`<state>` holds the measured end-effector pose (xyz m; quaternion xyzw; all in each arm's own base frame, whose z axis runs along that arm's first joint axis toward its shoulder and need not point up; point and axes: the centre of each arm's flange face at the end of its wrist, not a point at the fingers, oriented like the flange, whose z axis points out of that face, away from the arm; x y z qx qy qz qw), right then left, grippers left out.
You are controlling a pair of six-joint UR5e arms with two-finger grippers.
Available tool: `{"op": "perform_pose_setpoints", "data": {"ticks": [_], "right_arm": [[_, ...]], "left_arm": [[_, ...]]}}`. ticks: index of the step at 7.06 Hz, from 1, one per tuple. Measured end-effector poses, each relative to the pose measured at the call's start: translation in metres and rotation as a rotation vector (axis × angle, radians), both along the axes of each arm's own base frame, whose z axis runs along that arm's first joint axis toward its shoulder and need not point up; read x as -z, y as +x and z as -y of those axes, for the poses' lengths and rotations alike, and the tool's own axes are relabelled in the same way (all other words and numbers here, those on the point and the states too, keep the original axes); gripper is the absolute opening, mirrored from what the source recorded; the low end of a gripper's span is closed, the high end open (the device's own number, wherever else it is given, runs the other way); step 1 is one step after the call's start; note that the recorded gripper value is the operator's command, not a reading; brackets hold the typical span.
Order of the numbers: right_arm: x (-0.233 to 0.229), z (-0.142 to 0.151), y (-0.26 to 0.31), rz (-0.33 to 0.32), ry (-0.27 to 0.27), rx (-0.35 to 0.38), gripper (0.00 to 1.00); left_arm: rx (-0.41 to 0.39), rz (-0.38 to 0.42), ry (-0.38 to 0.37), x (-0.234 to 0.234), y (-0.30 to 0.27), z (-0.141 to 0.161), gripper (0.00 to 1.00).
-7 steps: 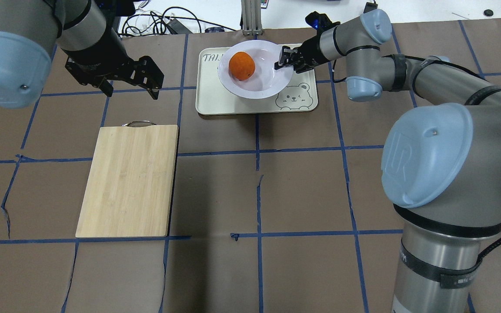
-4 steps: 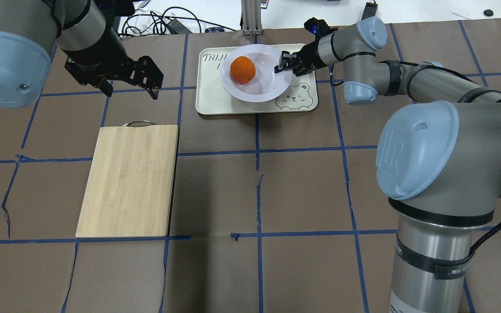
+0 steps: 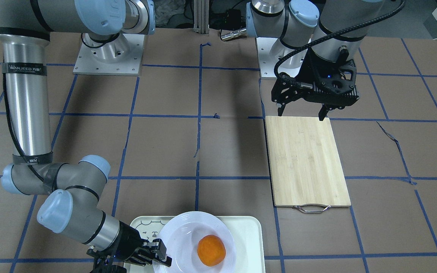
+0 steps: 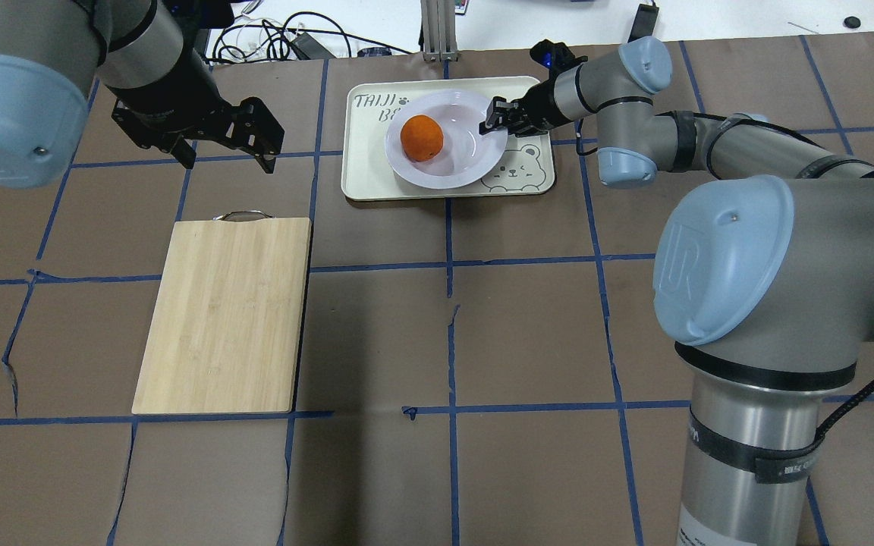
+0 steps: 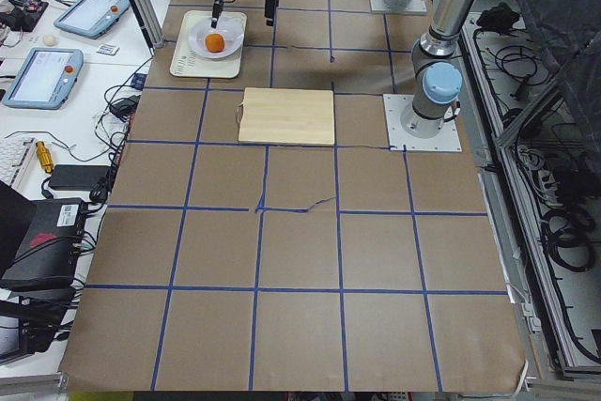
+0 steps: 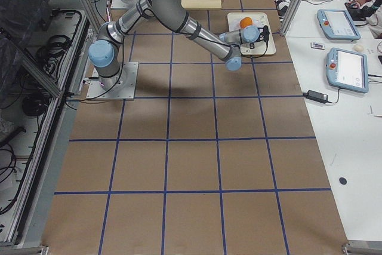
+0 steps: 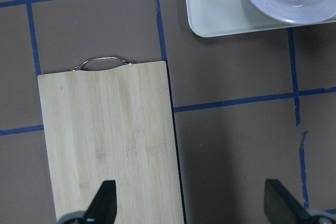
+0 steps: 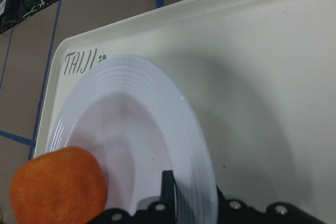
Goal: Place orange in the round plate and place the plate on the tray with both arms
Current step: 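Open the right gripper and lift it away from the bowl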
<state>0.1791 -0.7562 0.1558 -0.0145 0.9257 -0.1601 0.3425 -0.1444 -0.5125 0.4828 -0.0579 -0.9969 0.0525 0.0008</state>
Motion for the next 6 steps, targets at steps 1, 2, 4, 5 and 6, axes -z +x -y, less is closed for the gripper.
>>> {"op": "perform_pose_setpoints", "data": {"ticks": [1, 2, 4, 5, 6], "right_arm": [[-0.006, 0.0, -0.001, -0.013, 0.004, 0.019, 1.0], [-0.019, 0.0, -0.003, -0.021, 0.018, 0.049, 1.0], [-0.054, -0.006, -0.009, -0.077, 0.096, 0.104, 1.0], [-0.07, -0.012, -0.013, -0.124, 0.144, 0.123, 1.0], [-0.087, -0.021, -0.02, -0.2, 0.204, 0.145, 1.0]], "left_arm": [[-0.001, 0.0, 0.0, 0.0, 0.0, 0.0, 1.0], [0.0, 0.0, 0.0, 0.0, 0.0, 0.0, 1.0], [0.0, 0.0, 0.0, 0.0, 0.0, 0.0, 1.0], [0.0, 0.0, 0.0, 0.0, 0.0, 0.0, 1.0], [0.0, 0.0, 0.0, 0.0, 0.0, 0.0, 1.0]]}}
